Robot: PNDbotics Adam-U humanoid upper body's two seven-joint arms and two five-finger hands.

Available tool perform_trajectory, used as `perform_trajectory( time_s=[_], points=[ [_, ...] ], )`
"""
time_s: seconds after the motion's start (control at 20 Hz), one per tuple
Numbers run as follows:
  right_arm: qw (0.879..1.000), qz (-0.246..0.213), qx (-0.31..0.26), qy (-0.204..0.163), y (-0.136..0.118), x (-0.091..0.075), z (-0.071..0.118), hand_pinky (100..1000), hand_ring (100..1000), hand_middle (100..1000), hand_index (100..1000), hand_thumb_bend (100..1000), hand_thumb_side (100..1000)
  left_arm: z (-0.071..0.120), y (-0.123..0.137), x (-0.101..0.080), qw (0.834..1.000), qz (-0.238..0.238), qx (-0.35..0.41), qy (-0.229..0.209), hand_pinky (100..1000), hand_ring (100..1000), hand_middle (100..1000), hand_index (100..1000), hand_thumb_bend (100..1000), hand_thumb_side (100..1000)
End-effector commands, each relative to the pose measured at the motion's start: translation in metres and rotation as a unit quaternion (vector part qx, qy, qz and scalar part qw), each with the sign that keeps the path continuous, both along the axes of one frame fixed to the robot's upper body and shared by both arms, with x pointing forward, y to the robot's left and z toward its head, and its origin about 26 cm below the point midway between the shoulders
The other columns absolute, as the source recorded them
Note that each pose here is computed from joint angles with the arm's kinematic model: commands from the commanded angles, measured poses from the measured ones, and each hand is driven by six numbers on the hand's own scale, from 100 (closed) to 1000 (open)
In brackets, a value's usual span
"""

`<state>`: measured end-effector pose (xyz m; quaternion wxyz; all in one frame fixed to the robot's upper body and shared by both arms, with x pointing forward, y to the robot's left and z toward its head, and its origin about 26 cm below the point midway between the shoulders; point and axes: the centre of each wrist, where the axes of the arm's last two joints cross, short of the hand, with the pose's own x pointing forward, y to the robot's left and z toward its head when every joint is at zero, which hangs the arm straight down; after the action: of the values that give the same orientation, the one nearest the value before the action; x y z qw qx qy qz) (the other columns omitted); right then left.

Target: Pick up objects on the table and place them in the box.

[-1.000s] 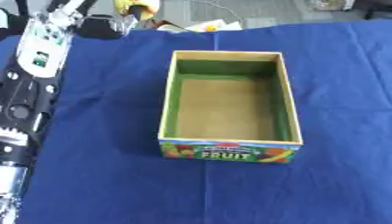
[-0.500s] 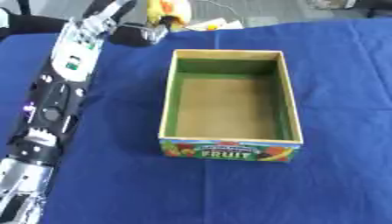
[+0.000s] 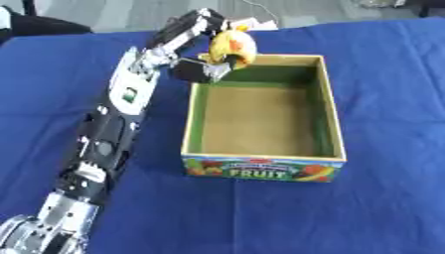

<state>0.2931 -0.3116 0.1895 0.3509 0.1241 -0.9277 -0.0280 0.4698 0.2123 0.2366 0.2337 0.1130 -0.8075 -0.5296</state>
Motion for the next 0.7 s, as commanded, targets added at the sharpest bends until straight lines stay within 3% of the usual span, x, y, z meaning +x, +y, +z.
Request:
perform_trajectory(
  time_s=[0.05, 0.3, 0.35, 0.4, 0.7],
  points=[
    [1.000, 0.003, -0.003, -0.016, 0.000, -0.002, 0.009, 506, 745, 486, 831, 100, 1000, 0.005, 0.000, 0.001, 0.974, -0.113, 0.188, -0.061, 399, 452, 393, 576, 100, 249],
    [1.000, 0.008, -0.001, -0.016, 0.002, -0.001, 0.011, 506, 745, 485, 832, 100, 1000, -0.002, -0.004, 0.003, 0.968, -0.108, 0.224, -0.044, 397, 457, 398, 583, 100, 245],
    [1.000, 0.008, -0.001, -0.016, 0.002, -0.001, 0.011, 506, 745, 485, 832, 100, 1000, -0.003, -0.004, 0.003, 0.966, -0.108, 0.233, -0.040, 396, 460, 401, 586, 100, 100],
    [1.000, 0.008, -0.001, -0.015, 0.002, -0.001, 0.011, 506, 746, 485, 832, 100, 1000, -0.004, -0.006, 0.003, 0.963, -0.108, 0.245, -0.037, 395, 461, 401, 586, 100, 244],
    [1.000, 0.009, -0.002, -0.015, 0.003, -0.001, 0.011, 507, 746, 485, 833, 100, 1000, -0.015, -0.020, 0.003, 0.945, -0.111, 0.307, -0.023, 410, 494, 436, 626, 100, 249]
  ],
)
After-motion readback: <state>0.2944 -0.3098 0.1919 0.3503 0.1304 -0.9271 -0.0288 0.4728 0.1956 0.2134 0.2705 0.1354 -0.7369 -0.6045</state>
